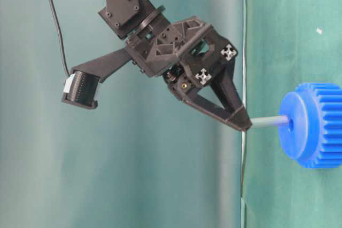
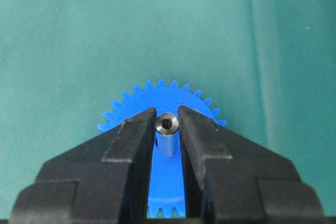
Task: Insert the shaft into the center hole of the gear.
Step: 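Lower the shaft with the right gripper into the gear's center hole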
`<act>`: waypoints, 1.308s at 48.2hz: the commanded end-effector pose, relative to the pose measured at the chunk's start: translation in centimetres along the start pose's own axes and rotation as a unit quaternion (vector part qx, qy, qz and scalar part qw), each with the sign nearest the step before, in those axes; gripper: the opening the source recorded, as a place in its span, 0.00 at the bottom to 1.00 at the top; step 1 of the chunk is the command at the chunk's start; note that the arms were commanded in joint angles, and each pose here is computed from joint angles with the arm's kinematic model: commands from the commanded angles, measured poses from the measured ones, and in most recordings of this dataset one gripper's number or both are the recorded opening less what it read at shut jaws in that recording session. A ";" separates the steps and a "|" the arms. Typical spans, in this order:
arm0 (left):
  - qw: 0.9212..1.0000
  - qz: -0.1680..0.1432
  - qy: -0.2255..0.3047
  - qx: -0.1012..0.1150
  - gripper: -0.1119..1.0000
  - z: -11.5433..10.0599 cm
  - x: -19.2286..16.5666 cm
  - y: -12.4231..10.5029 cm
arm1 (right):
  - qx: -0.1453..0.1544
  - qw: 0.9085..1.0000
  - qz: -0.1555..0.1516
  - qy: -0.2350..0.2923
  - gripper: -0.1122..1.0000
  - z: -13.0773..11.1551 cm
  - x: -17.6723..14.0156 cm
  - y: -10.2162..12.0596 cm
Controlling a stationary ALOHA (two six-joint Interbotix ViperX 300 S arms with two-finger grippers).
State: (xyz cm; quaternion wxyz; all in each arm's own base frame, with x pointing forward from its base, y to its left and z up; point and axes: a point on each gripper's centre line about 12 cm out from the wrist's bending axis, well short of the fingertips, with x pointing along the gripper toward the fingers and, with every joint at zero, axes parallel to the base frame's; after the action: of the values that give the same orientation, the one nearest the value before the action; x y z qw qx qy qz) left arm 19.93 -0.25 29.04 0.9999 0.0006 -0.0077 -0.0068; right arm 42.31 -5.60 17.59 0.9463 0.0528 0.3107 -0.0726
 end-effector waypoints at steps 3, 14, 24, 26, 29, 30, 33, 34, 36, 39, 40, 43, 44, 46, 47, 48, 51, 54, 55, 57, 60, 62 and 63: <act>1.000 -0.002 -0.012 0.001 0.10 1.0 0.3 -0.1 | -0.001 1.000 0.003 -0.031 0.25 1.4 -0.7 0.2; 1.000 -0.002 -0.012 0.001 0.10 1.0 0.3 -0.1 | 0.001 0.999 0.003 -0.033 0.25 1.4 -0.6 0.2; 1.000 -0.002 -0.012 0.001 0.10 1.0 0.3 -0.1 | 0.008 1.000 0.002 -0.024 0.25 0.8 0.0 0.2; 1.000 -0.002 -0.012 0.001 0.10 1.0 0.3 -0.1 | 0.008 1.000 0.002 -0.021 0.25 0.6 0.2 0.1; 1.000 -0.002 -0.012 0.001 0.10 1.0 0.3 -0.1 | 0.009 1.000 0.001 -0.018 0.25 0.3 0.5 0.1; 1.000 -0.002 -0.012 0.001 0.10 1.0 0.3 -0.1 | 0.008 1.000 0.001 -0.018 0.25 0.3 0.6 0.1; 1.000 -0.002 -0.012 0.001 0.10 1.0 0.3 -0.1 | 0.008 1.000 0.001 -0.017 0.25 0.0 1.0 0.1; 1.000 -0.002 -0.012 0.001 0.10 1.0 0.3 -0.1 | 0.008 1.000 0.001 -0.016 0.25 -0.1 1.1 0.1; 1.000 -0.002 -0.012 0.001 0.10 1.0 0.3 -0.1 | 0.009 1.000 0.000 -0.013 0.25 -0.4 1.4 0.1; 1.000 -0.002 -0.012 0.001 0.10 1.0 0.3 -0.1 | 0.009 1.000 0.000 -0.011 0.25 -0.6 1.6 0.0; 1.000 -0.002 -0.012 0.001 0.10 1.0 0.3 -0.1 | 0.009 1.000 0.000 -0.011 0.25 -0.6 1.6 0.0; 1.000 -0.002 -0.011 0.001 0.10 1.0 0.3 -0.1 | 0.010 1.000 0.000 -0.009 0.25 -0.7 1.7 0.0; 1.000 -0.002 -0.012 0.001 0.10 1.0 0.3 -0.1 | 0.010 1.000 0.000 -0.008 0.25 -0.8 1.7 0.0; 1.000 -0.002 -0.012 0.001 0.10 1.0 0.3 -0.1 | 0.010 1.000 -0.001 -0.008 0.25 -0.9 1.7 0.0; 1.000 -0.002 -0.012 0.001 0.10 1.0 0.3 -0.1 | 0.010 1.000 -0.001 -0.008 0.25 -0.9 1.7 -0.1; 1.000 -0.002 -0.012 0.001 0.10 1.0 0.3 -0.1 | 0.011 1.000 -0.002 -0.007 0.25 -1.0 1.7 -0.1; 1.000 -0.002 -0.012 0.001 0.10 1.0 0.3 -0.1 | 0.011 1.000 -0.002 -0.006 0.25 -1.2 1.8 -0.1; 1.000 -0.002 -0.012 0.001 0.10 1.0 0.3 -0.1 | 0.011 1.000 -0.003 -0.004 0.25 -1.4 1.8 -0.2; 1.000 -0.002 -0.012 0.001 0.10 1.0 0.3 -0.1 | 0.011 1.000 -0.003 -0.003 0.25 -1.5 1.8 -0.2; 1.000 -0.002 -0.012 0.001 0.10 1.0 0.3 -0.1 | 0.011 1.000 -0.003 -0.002 0.25 -1.6 2.0 -0.2; 1.000 -0.002 -0.012 0.001 0.10 1.0 0.3 -0.1 | 0.011 1.000 -0.003 0.000 0.25 -1.8 2.1 -0.3; 1.000 -0.002 -0.012 0.001 0.10 1.0 0.3 -0.1 | 0.011 1.000 -0.004 0.001 0.25 -2.0 2.3 -0.3; 1.000 -0.002 -0.012 0.001 0.10 1.0 0.3 -0.1 | 0.010 1.000 -0.004 0.001 0.25 -2.0 2.3 -0.3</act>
State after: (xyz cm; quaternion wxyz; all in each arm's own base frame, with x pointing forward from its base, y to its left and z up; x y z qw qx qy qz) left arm 19.93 -0.25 29.04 0.9999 0.0006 -0.0077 -0.0068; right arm 42.62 -5.76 13.66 0.9393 0.0626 0.3281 -0.0790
